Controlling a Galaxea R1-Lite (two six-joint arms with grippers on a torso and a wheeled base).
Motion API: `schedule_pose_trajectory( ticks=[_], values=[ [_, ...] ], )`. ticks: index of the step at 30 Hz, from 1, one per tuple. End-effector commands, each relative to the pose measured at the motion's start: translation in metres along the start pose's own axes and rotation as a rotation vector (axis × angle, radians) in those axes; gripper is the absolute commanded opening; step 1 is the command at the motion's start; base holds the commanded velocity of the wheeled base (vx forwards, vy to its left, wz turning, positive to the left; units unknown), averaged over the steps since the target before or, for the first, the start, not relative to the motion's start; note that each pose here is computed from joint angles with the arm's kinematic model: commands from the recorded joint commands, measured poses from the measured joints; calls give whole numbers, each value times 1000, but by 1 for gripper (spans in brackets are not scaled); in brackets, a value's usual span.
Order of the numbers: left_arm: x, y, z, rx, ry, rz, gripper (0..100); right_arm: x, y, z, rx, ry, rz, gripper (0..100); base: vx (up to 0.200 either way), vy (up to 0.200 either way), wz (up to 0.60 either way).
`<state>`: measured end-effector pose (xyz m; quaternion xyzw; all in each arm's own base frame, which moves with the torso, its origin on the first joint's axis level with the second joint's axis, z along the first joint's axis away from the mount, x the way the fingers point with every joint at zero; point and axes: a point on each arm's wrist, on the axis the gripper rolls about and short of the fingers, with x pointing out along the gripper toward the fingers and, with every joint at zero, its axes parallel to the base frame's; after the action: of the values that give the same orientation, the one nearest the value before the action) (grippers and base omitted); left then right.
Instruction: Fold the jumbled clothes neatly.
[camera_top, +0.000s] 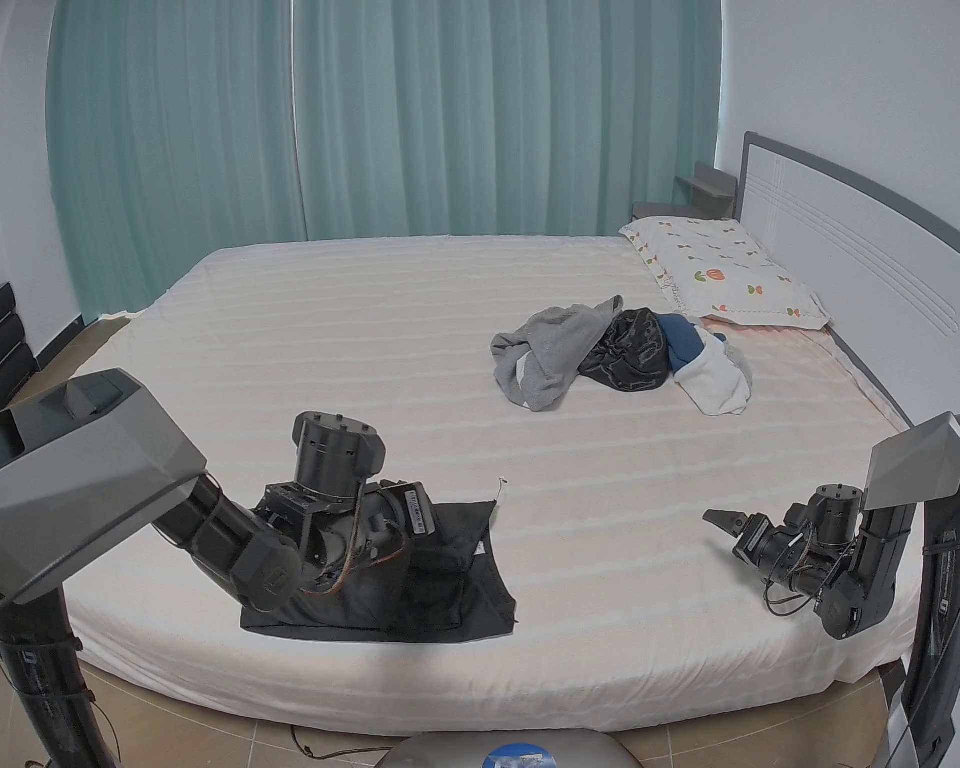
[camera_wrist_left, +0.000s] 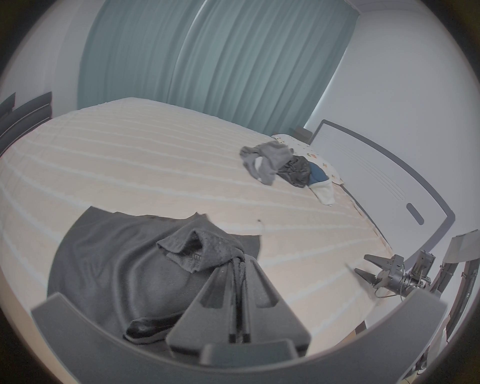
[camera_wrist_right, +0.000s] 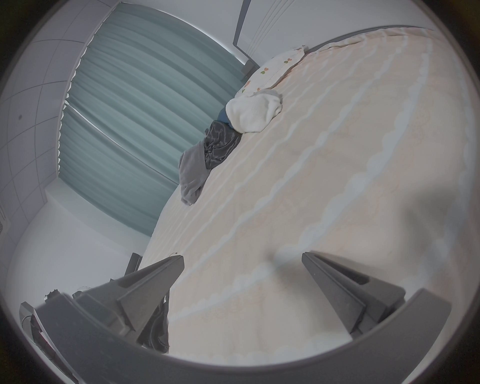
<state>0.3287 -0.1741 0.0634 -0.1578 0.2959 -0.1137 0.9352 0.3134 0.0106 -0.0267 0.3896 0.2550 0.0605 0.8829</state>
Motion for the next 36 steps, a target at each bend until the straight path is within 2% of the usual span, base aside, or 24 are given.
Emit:
schedule_pose_trajectory(
  ticks=[1,6,9,10,14,21,23,28,36],
  values=[
    [16,-12,-6,8,11,-7,0,0,0,-1,0,3,-1,100,0,0,0],
    [30,-18,-8,-6,-10,17,0,0,-1,-1,1,4,-2,100,0,0,0],
    [33,-22,-15,7,15,17,0,1,-1,-1,1,5,-3,100,0,0,0],
    [33,-23,-16,8,18,17,100,1,-1,-1,1,4,-2,100,0,0,0],
    [32,-27,-18,15,23,7,100,1,-1,-2,2,7,-3,100,0,0,0],
    [25,-36,-18,24,-20,20,100,1,0,-4,-1,13,-1,100,0,0,0],
    [20,-37,-12,16,-49,35,100,1,0,-3,-1,12,0,100,0,0,0],
    [0,-25,-7,-69,-75,42,100,0,1,-3,-1,12,0,100,0,0,0],
    [-23,16,-15,-151,-98,107,100,0,3,-7,-6,24,2,100,0,0,0]
  ],
)
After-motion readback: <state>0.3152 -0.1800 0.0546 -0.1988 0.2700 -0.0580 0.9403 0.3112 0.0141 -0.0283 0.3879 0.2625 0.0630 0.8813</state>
